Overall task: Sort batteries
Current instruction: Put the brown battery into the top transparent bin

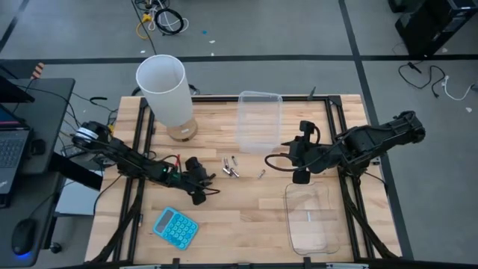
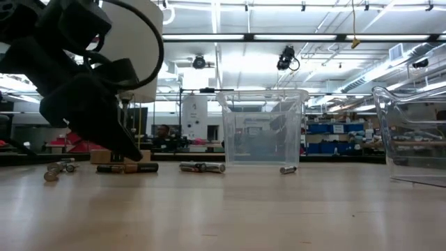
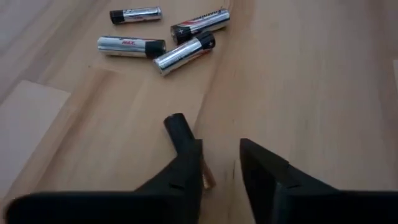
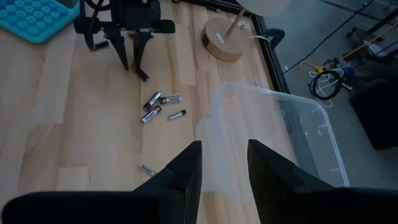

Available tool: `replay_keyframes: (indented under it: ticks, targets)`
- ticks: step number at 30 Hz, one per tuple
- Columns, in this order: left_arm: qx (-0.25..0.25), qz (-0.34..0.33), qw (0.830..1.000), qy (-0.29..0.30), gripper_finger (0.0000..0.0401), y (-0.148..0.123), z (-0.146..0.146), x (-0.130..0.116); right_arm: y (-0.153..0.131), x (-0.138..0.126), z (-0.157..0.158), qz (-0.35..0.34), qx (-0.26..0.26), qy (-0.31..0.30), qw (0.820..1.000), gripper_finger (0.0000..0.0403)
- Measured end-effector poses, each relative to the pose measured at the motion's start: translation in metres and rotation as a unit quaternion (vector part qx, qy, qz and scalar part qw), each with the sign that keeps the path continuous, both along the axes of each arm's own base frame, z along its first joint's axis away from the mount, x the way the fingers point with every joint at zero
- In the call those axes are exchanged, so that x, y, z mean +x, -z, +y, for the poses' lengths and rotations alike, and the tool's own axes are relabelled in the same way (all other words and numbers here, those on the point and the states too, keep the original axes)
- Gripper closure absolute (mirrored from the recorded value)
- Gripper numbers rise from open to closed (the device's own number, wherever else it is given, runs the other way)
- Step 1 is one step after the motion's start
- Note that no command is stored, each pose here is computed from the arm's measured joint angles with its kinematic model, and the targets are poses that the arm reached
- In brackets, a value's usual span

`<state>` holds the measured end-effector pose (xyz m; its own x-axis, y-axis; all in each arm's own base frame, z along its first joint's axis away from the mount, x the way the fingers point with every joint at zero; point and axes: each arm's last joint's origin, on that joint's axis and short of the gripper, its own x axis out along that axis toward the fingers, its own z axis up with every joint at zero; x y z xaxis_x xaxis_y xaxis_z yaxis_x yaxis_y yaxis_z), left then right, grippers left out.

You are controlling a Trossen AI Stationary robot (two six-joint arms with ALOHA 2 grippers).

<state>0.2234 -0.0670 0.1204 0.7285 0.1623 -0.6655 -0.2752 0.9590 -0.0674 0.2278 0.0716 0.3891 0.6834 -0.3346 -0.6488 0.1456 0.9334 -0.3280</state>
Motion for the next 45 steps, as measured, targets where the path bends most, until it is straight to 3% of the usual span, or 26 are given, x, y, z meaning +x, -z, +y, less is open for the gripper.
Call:
replay_keyframes:
  ticks: [7,18,23,32,45]
  targets:
    - [0.032,0.006,0.999,-0.023,0.0222,0.003,0.002,-0.001,0.001,0.000,0.000,0.001,0.004,0.005,1.000,0.0288]
    - [0.026,0.026,0.999,-0.025,0.0216,0.018,0.001,0.002,0.001,0.000,0.000,0.001,0.005,0.006,1.000,0.0288]
    - [0.021,0.026,0.999,-0.024,0.0249,0.018,0.000,0.002,0.001,0.000,0.000,0.001,0.005,0.006,1.000,0.0288]
    - [0.019,0.031,0.999,-0.021,0.0364,0.018,0.000,0.002,0.001,0.000,0.000,0.001,0.005,0.006,1.000,0.0288]
    - [0.007,0.017,1.000,-0.013,0.0365,0.014,0.000,0.003,0.001,0.000,0.000,0.001,0.005,0.006,1.000,0.0288]
